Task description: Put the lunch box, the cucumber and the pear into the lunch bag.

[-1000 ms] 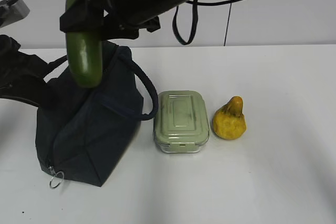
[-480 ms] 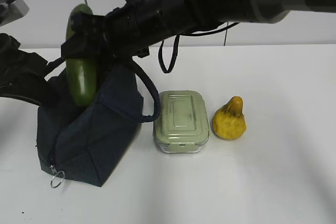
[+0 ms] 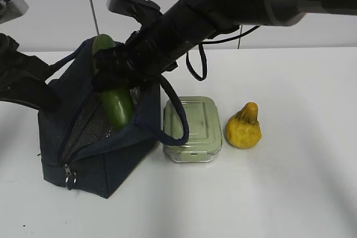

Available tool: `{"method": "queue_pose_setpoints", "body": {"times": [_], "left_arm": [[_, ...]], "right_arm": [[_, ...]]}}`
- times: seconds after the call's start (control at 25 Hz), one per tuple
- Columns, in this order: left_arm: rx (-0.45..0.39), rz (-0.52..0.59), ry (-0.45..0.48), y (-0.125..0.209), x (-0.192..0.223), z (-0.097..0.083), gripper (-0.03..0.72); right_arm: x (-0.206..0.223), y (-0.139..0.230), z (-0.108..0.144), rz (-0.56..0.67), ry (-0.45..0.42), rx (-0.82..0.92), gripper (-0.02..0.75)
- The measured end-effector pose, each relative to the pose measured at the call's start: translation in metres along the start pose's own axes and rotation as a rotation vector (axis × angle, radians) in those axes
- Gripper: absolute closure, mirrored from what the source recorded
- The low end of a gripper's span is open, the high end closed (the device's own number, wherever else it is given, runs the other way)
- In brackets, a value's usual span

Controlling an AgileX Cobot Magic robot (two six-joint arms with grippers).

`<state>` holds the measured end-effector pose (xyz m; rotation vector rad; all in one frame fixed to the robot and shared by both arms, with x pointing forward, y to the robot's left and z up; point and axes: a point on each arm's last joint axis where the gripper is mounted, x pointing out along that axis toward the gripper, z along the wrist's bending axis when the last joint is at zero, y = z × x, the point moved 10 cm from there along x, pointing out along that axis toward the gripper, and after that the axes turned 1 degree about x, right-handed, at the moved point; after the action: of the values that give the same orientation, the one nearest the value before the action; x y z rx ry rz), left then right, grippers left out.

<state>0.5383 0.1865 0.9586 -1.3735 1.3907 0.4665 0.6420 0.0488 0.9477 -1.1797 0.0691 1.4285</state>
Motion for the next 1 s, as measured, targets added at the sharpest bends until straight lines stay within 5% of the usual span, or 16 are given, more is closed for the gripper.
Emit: {"method": "queue_pose_setpoints", "body": {"times": [0.24,0.56,0.76,1.0], "left_arm": [[0.000,-0.002,-0.001,0.000,0.000,0.000,0.704],[0.002,0.000,-0.004,0.000,0.000,0.001,0.704],[0.004,0.000,-0.006,0.000,0.000,0.001,0.704],[0.004,0.002,-0.006,0.000,0.000,0.001,0.704]], "right_arm": [[-0.002,-0.001,0.005,0.006,-0.023,-0.011,0.115],[-0.056,-0.039,-0.001,-0.064,-0.005,-0.049,0.115],[-0.107,-0.046,-0.039,-0.060,0.218,-0.059,0.132],[-0.138,0.000,-0.100,0.170,0.438,0.069,0.142]]}}
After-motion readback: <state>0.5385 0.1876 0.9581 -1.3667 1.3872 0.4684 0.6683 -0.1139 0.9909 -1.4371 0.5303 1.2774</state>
